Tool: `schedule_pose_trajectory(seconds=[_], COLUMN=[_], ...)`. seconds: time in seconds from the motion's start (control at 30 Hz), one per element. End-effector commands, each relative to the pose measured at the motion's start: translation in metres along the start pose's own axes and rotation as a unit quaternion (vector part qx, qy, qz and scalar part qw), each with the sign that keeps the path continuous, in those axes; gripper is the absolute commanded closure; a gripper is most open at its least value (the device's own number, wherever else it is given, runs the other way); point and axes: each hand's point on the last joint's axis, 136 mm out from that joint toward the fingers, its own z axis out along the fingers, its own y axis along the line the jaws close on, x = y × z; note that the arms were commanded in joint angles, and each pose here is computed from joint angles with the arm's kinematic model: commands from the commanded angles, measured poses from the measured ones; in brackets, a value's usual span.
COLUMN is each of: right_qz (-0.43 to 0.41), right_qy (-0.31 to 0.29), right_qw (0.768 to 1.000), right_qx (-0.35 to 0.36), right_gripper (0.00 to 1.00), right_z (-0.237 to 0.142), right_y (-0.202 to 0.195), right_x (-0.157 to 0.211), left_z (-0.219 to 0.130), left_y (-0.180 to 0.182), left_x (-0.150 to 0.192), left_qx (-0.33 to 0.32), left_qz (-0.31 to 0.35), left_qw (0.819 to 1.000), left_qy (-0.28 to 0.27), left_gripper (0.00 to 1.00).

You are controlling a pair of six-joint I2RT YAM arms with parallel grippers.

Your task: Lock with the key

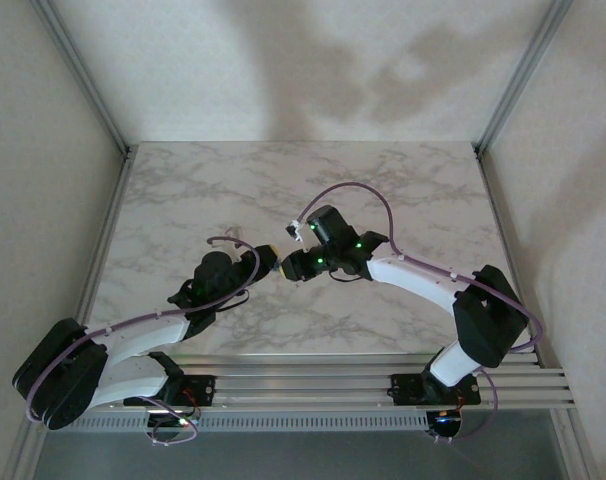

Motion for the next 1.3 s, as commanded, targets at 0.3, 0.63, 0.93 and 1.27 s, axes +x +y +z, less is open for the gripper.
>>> schedule_pose_trajectory(seconds=[0.3, 0.63, 0.93, 1.27], right_qz=[-0.023, -0.024, -0.024, -0.023], right_qy=[-0.018, -0.020, -0.019, -0.018], right_qw=[0.999, 0.999, 0.999, 0.999], right_qx=[-0.023, -0.022, -0.023, -0.026], right_gripper=[0.80, 0.81, 0.79, 0.68], right_z=[-0.007, -0.008, -0.007, -0.006], right_y=[0.015, 0.015, 0.015, 0.016], right_x=[-0.005, -0.006, -0.005, -0.005], left_z=[0.001, 0.000, -0.004, -0.011], left_y=[0.001, 0.001, 0.005, 0.012], left_x=[0.008, 0.009, 0.008, 0.000], left_qx=[0.002, 0.003, -0.002, -0.019], left_qz=[0.014, 0.017, 0.019, 0.011], left_qw=[1.000, 1.000, 1.000, 1.000], left_qy=[0.013, 0.018, 0.008, -0.018], left_gripper=[0.82, 1.00, 1.00, 1.00])
